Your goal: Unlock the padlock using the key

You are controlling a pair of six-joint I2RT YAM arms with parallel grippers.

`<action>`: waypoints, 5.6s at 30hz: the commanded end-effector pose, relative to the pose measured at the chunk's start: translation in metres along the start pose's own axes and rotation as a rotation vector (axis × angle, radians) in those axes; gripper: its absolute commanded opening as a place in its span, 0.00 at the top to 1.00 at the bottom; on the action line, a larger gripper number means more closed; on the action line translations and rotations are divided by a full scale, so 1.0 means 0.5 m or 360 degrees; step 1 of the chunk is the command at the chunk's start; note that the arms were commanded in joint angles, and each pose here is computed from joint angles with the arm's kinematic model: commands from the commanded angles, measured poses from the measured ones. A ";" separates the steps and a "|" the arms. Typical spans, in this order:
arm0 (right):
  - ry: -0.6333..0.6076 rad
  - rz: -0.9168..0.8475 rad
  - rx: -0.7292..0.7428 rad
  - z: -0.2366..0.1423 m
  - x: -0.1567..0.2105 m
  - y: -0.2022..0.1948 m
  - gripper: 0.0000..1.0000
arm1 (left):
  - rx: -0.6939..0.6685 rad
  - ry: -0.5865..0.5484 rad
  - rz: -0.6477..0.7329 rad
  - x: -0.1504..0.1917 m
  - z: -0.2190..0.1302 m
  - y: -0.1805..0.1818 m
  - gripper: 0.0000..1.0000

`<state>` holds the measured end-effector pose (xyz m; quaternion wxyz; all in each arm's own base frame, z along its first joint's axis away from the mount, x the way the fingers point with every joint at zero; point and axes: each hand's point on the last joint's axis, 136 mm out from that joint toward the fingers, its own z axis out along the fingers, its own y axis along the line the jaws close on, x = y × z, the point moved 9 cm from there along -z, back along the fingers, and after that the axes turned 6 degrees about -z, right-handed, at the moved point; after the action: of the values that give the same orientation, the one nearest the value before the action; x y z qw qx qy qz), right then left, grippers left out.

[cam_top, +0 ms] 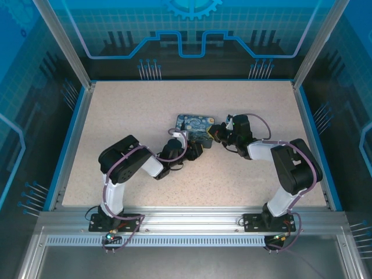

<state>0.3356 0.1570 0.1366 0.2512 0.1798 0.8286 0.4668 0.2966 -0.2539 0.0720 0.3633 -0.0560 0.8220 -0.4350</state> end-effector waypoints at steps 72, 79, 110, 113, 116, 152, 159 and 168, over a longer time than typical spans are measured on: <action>0.0143 0.0073 0.0192 0.022 0.044 -0.054 1.00 | -0.0546 -0.0110 -0.0134 0.062 -0.018 0.082 0.82; 0.0145 0.0076 0.0186 0.022 0.046 -0.056 1.00 | -0.0550 -0.0096 -0.0119 0.061 -0.017 0.076 0.97; 0.0091 -0.0220 -0.0220 -0.197 0.069 0.091 1.00 | -0.0299 0.0414 -0.0537 -0.071 -0.089 -0.132 1.00; 0.0110 -0.0202 -0.0247 -0.208 0.096 0.072 1.00 | -0.0262 0.0399 -0.0595 -0.079 -0.096 -0.140 1.00; 0.0102 -0.0172 -0.0241 -0.214 0.121 0.050 1.00 | -0.0219 0.0377 -0.0642 -0.088 -0.100 -0.151 1.00; 0.0090 0.0195 -0.0272 -0.139 0.166 0.025 1.00 | 0.0114 0.0014 -0.1022 -0.120 -0.117 -0.167 1.00; 0.0075 0.0192 -0.0277 -0.137 0.161 0.031 1.00 | 0.0125 0.0018 -0.1027 -0.118 -0.115 -0.164 1.00; 0.0064 0.0191 -0.0295 -0.128 0.150 0.045 1.00 | 0.0115 0.0022 -0.1023 -0.113 -0.116 -0.160 1.00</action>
<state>0.2323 0.1597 0.1562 0.2074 0.1981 0.7841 0.5503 0.2794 -0.2422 0.1747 0.1823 -0.3053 0.7678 -0.5330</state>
